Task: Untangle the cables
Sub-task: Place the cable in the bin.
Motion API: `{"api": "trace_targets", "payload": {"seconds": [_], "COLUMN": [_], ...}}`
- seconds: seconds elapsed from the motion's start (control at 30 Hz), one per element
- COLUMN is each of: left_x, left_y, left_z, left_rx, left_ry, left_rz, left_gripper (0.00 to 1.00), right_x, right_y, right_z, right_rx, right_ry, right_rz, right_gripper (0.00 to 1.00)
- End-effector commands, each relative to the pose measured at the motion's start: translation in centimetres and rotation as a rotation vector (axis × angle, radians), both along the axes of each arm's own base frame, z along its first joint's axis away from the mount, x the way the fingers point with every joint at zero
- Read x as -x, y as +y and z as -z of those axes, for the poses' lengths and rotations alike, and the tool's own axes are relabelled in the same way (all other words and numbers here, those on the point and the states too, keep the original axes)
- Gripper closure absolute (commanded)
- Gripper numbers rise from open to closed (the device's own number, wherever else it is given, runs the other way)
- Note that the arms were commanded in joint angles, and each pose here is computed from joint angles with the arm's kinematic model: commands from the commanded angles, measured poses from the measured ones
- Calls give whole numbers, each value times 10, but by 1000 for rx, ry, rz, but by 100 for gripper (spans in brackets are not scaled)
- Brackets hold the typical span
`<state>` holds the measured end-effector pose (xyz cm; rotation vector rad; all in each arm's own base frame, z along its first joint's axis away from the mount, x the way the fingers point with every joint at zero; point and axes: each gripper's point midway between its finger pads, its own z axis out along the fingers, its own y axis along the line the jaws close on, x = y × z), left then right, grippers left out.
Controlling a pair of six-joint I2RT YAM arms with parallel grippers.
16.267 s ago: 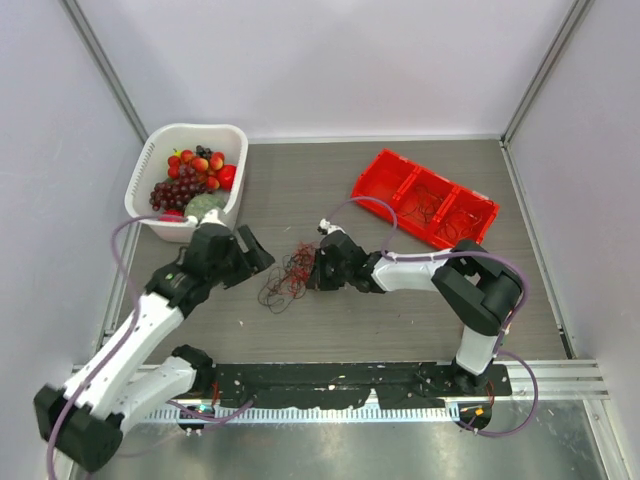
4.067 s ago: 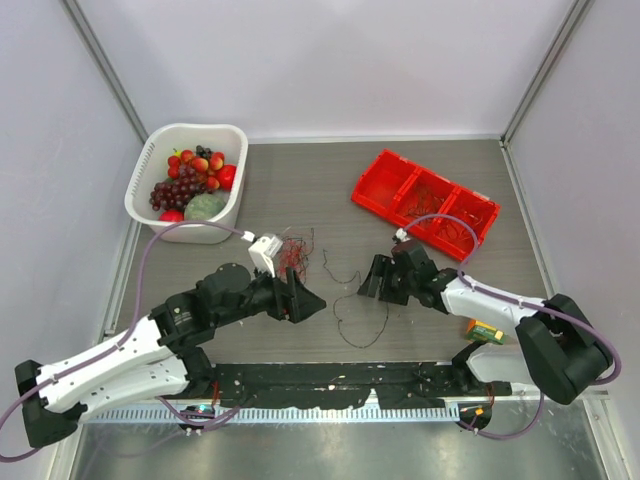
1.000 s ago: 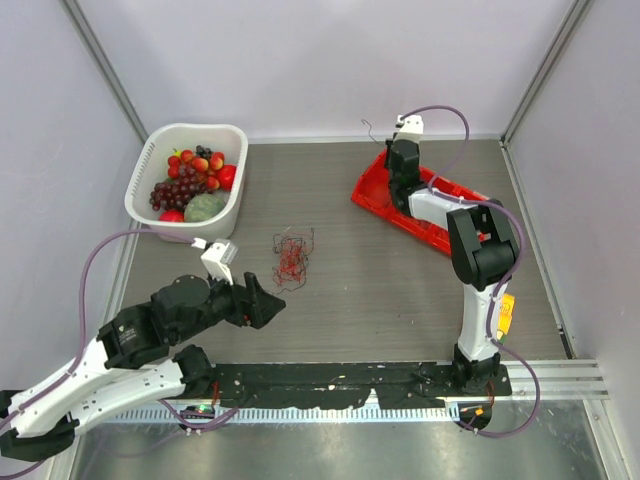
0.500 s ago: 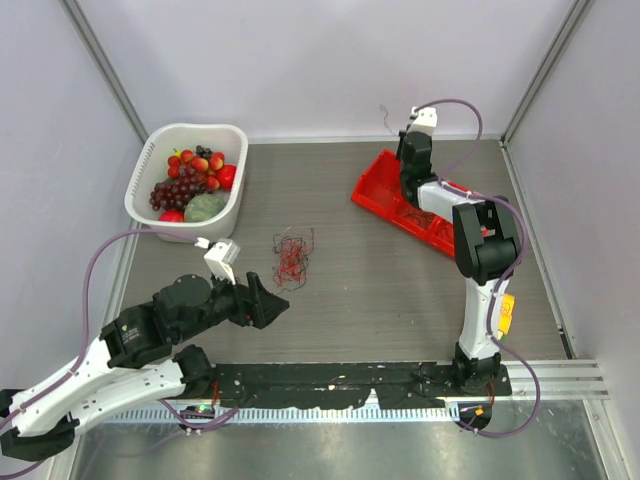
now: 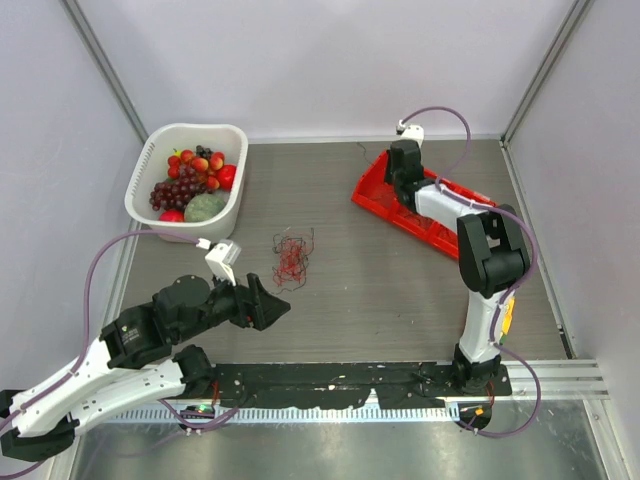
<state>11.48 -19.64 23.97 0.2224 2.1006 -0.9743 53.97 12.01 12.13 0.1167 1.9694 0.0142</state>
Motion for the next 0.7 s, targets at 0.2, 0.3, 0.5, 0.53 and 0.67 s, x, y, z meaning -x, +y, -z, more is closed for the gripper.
{"api": "trace_targets", "payload": {"seconds": [0.2,0.3,0.5,0.53,0.67], "left_x": [3,3,3,3,2], "left_y": [-5,-1,0,0,-1], "left_z": [-7,-6,-4,-3,0], "left_rx": [36,24,18,14,-10], "left_ry": [-18,-17,-13,-11,-2], "left_rz": [29,23,16,16,16], "left_gripper": [20,20,20,20,20], "right_x": [-9,-20,-53,-62,-68], "right_y": [-10,-14,-14,-11,-9], "right_z": [35,41,65,56,49], "right_rx": [117,178,252,247,254], "right_ry": [347,378,355,329,347], "right_rz": [117,128,125,125,134], "right_gripper": [99,99,99,99,97]}}
